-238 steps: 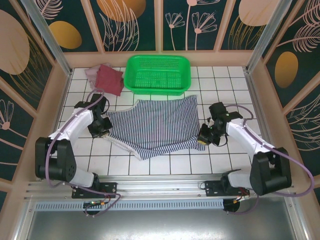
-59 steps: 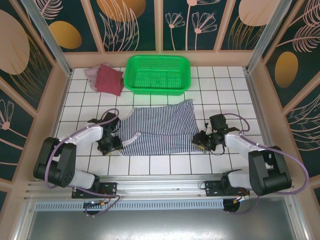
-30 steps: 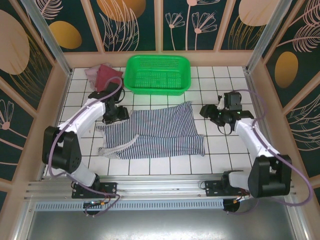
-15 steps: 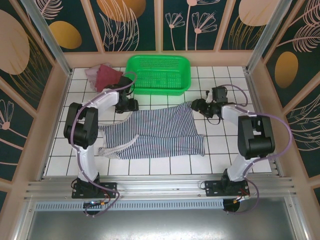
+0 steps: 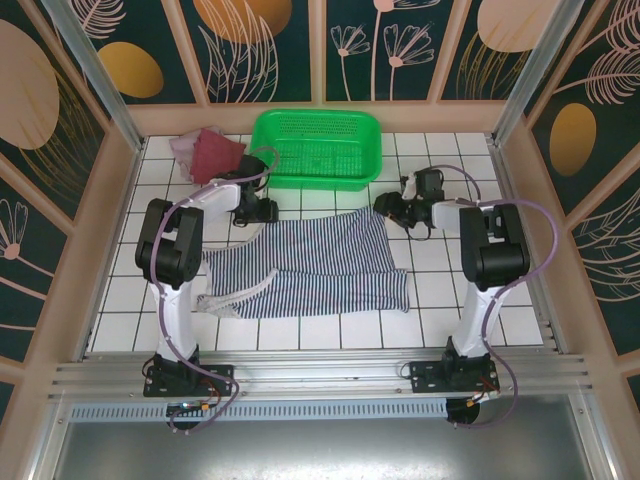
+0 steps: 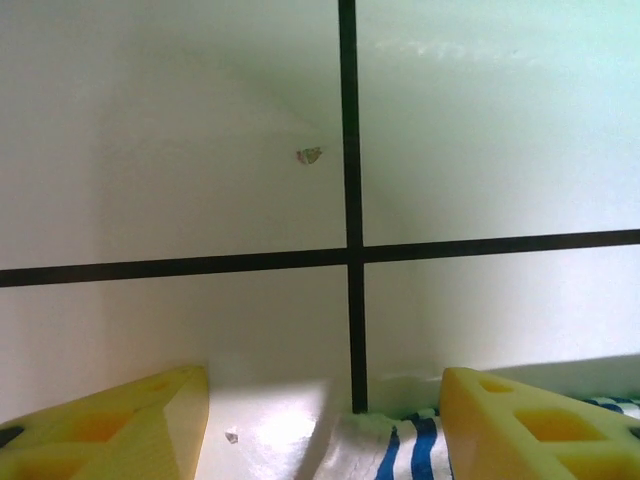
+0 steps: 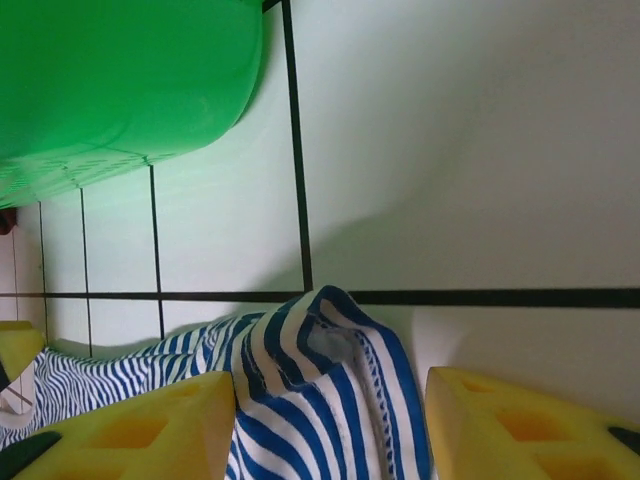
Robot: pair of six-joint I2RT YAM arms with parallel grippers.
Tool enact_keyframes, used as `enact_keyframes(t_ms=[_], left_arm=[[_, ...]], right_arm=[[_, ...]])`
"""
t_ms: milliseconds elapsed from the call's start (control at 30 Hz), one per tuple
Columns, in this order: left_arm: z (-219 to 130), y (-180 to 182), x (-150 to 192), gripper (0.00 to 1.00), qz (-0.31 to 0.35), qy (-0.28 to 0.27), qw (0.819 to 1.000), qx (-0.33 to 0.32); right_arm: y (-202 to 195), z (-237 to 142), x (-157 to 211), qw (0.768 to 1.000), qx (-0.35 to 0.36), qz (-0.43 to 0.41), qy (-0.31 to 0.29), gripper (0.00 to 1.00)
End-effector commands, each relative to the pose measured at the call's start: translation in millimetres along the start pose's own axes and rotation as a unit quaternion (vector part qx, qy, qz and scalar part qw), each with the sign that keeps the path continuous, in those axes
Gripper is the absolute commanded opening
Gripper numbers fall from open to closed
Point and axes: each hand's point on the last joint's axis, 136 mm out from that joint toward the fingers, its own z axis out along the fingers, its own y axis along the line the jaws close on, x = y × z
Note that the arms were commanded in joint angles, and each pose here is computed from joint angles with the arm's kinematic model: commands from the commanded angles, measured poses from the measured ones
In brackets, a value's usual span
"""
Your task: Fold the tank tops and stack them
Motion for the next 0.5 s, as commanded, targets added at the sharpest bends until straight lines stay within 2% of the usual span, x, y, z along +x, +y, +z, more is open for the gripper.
enact_keyframes(t_ms=[0,67,200,333,467], left_arm=[[1.3,-6.3,-2.8,0.62,0.015,-0.002,1.0,0.028],[2.2,-6.3,0.9,0.61,0.019,-0.001,0.999,0.031],[2.5,-23.0,6.2,0.57,0.013,0.005,0.996,0.085],[6.9,-19.7,20.2,0.5,0.009,0.019,0.996,0.084],[1.4,-29.3,25.3,0.45,0.01,0.02,0.993,0.116]], right_arm=[[14.9,4.8,-11.7,0.999,-0.025,-0.022,-0.01,0.53],[14.7,8.3,-12.8,0.999,-0.027,-0.021,-0.009,0.51],[14.5,16.2,-13.5,0.999,-0.035,-0.022,-0.005,0.48],[19.1,20.3,-13.7,0.999,-0.039,-0.026,-0.001,0.41],[20.1,18.4,-14.6,0.999,-0.039,-0.026,-0.003,0.36]])
